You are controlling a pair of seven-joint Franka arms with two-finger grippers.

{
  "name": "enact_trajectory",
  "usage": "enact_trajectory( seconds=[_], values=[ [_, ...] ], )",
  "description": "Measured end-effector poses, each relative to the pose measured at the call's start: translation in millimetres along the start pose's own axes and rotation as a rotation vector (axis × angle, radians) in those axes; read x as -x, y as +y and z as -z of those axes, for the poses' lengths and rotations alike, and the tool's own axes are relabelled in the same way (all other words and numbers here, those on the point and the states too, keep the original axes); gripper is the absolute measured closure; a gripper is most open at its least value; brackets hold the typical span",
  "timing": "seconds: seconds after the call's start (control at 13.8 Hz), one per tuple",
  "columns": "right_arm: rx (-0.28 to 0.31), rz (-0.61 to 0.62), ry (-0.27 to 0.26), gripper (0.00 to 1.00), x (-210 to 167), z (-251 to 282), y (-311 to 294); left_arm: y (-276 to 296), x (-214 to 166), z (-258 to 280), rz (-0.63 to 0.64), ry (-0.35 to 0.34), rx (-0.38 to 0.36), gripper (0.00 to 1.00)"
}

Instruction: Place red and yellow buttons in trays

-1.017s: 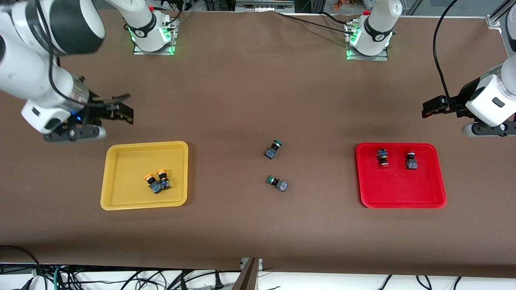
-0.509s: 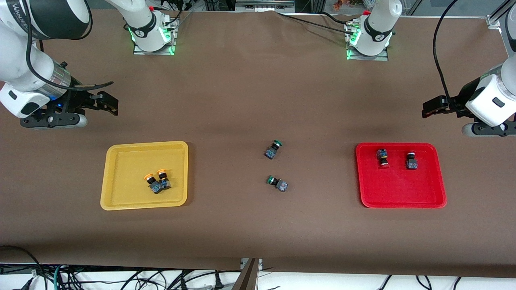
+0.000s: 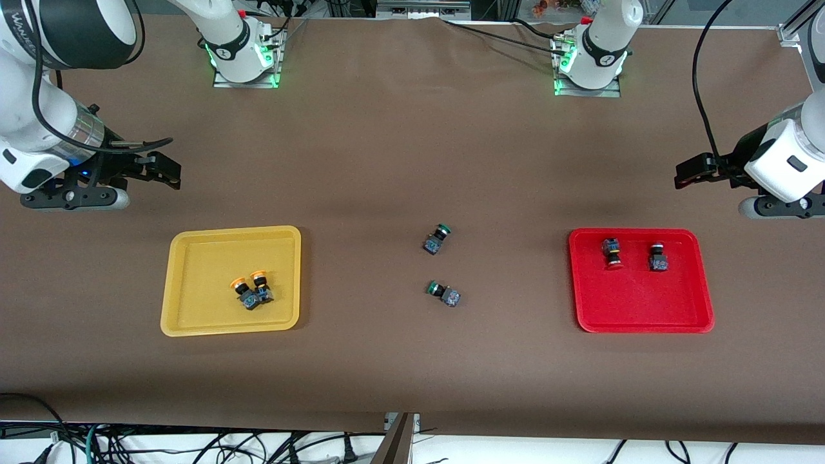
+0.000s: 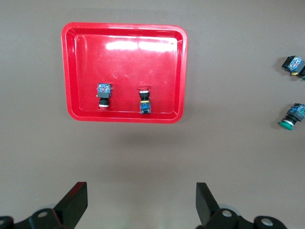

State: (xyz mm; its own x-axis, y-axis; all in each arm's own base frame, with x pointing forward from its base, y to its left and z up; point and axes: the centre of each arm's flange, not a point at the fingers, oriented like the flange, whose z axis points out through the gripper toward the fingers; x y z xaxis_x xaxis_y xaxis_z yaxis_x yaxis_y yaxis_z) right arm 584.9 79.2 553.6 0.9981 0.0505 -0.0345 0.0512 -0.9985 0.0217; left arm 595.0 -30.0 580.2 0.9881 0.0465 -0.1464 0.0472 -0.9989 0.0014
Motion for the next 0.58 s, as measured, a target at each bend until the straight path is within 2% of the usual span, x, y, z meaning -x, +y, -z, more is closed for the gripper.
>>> enact_trajectory(
  seconds=[0.44, 0.58],
  values=[
    [-0.004, 0.002, 0.046, 0.0, -2.7, 22.4, -1.4, 0.0, -0.4, -0.7, 0.0, -0.001, 0.0, 0.0],
    [-0.003, 0.002, 0.045, 0.0, -2.5, 23.4, -1.4, -0.1, -1.9, -3.1, 0.0, -0.006, 0.0, 0.0]
  ],
)
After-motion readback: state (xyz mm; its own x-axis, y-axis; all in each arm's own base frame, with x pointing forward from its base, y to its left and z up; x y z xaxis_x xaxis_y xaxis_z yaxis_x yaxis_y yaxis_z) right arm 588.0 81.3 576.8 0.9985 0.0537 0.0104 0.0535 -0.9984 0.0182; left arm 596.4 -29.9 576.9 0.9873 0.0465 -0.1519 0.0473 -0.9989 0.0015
